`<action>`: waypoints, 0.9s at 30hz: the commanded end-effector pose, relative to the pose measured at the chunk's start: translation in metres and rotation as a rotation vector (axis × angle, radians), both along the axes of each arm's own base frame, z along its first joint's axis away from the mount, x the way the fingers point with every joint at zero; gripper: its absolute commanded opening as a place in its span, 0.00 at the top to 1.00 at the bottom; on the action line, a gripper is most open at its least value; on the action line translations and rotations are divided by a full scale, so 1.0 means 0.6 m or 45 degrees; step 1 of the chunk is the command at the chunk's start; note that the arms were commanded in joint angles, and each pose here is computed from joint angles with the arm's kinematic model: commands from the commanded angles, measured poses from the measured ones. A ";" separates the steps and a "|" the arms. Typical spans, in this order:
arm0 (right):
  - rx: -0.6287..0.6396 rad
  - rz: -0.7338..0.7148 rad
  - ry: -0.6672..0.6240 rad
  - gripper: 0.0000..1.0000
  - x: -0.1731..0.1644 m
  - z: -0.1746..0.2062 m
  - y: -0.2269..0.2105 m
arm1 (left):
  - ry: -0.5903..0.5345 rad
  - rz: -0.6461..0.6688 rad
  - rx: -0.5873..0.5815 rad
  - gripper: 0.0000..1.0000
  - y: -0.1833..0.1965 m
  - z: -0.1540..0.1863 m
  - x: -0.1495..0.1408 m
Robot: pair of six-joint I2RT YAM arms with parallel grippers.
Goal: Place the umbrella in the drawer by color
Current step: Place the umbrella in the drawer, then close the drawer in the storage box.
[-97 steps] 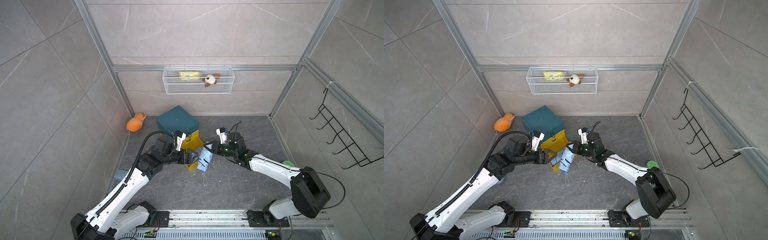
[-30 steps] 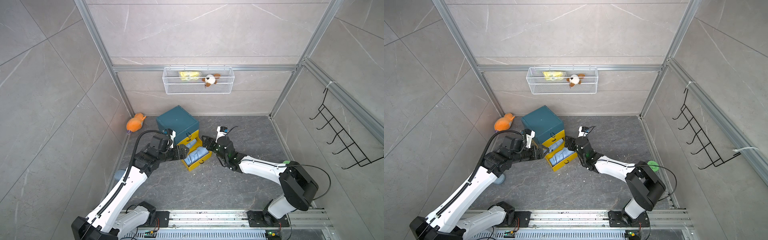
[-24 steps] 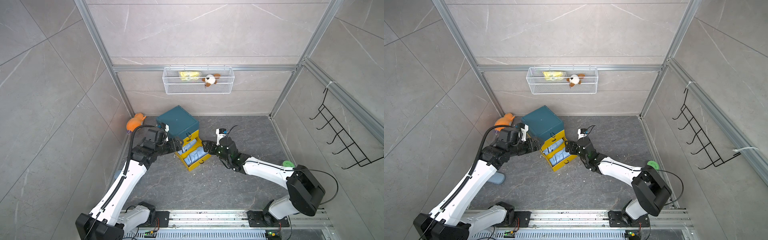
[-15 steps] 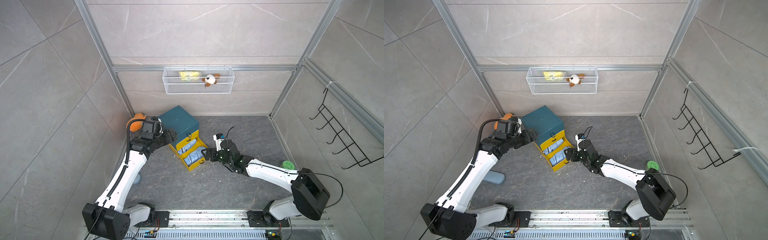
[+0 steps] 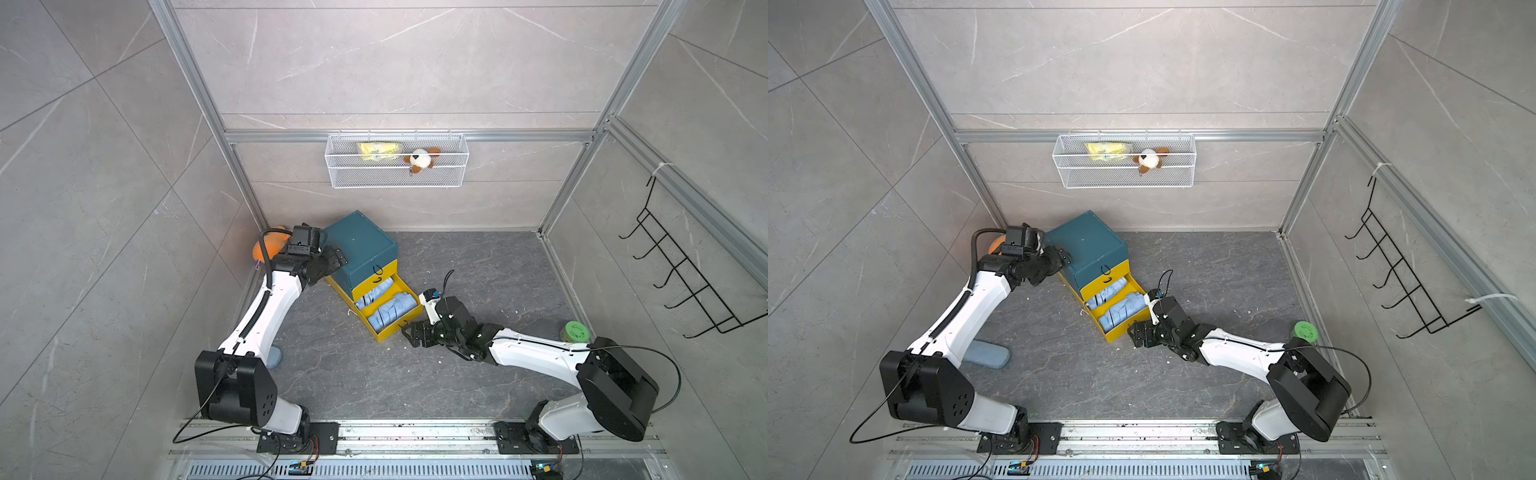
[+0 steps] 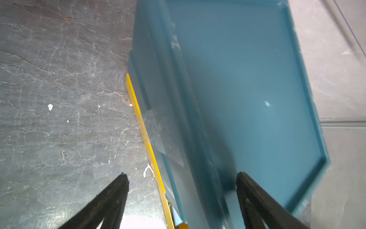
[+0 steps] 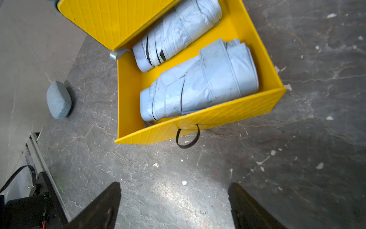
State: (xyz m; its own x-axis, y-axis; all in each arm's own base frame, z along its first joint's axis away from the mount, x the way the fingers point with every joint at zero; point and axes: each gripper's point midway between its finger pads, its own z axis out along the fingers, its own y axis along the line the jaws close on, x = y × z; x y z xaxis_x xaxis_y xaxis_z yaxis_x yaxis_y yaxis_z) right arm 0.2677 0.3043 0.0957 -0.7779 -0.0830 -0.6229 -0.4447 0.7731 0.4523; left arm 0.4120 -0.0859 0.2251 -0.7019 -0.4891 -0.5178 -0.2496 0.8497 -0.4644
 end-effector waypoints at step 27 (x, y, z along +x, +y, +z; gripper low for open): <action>0.160 -0.088 -0.054 0.58 0.100 -0.055 0.080 | 0.094 -0.023 -0.069 0.46 -0.021 -0.110 0.017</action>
